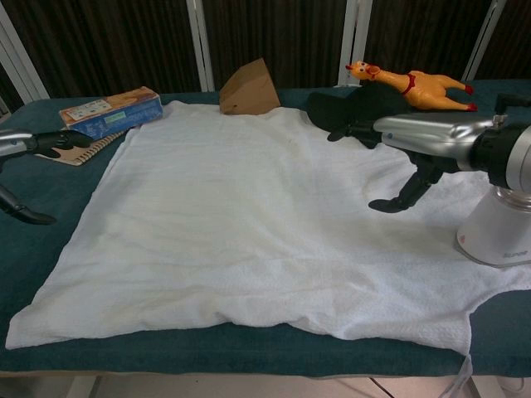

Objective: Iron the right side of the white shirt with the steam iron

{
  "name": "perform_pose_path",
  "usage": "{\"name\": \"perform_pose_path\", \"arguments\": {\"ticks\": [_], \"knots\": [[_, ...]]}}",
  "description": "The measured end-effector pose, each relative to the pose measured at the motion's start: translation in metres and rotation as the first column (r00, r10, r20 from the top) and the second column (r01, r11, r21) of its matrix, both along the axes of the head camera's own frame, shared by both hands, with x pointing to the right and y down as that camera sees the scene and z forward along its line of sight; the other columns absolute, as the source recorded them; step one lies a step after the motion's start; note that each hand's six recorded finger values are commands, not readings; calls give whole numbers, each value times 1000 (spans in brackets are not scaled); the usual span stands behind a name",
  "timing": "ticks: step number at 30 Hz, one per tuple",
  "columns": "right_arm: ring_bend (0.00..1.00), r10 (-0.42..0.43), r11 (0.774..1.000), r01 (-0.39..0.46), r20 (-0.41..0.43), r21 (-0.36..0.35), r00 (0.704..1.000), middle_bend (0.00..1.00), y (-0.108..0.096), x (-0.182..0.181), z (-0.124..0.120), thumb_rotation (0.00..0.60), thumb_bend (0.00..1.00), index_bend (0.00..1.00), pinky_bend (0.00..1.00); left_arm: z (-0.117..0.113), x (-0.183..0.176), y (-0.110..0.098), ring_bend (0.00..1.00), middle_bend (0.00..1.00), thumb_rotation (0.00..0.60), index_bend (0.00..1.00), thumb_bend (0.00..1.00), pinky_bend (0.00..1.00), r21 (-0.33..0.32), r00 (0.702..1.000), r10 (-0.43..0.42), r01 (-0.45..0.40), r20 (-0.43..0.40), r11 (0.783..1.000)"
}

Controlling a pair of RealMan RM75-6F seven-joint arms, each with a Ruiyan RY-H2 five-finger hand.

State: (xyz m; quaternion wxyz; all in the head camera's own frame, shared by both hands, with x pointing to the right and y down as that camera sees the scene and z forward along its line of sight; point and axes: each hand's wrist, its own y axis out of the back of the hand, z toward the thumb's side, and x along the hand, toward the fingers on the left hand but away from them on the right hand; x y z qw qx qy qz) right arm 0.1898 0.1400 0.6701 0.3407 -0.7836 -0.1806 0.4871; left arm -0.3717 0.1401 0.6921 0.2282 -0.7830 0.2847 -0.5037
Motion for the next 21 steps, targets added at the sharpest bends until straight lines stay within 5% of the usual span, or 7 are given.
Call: {"name": "perform_pose_path", "arguments": {"ticks": [12, 21], "knots": [[0, -8, 999, 8, 3, 51, 1000, 0, 3, 9, -19, 600, 248, 0, 0, -26, -19, 7, 0, 55, 600, 72, 64, 95, 79, 999, 1, -5, 46, 997], [0, -8, 994, 18, -97, 106, 995, 0, 19, 85, -63, 600, 247, 0, 0, -83, -63, 55, 0, 55, 600, 72, 62, 96, 226, 982, -24, -18, 185, 974]]}}
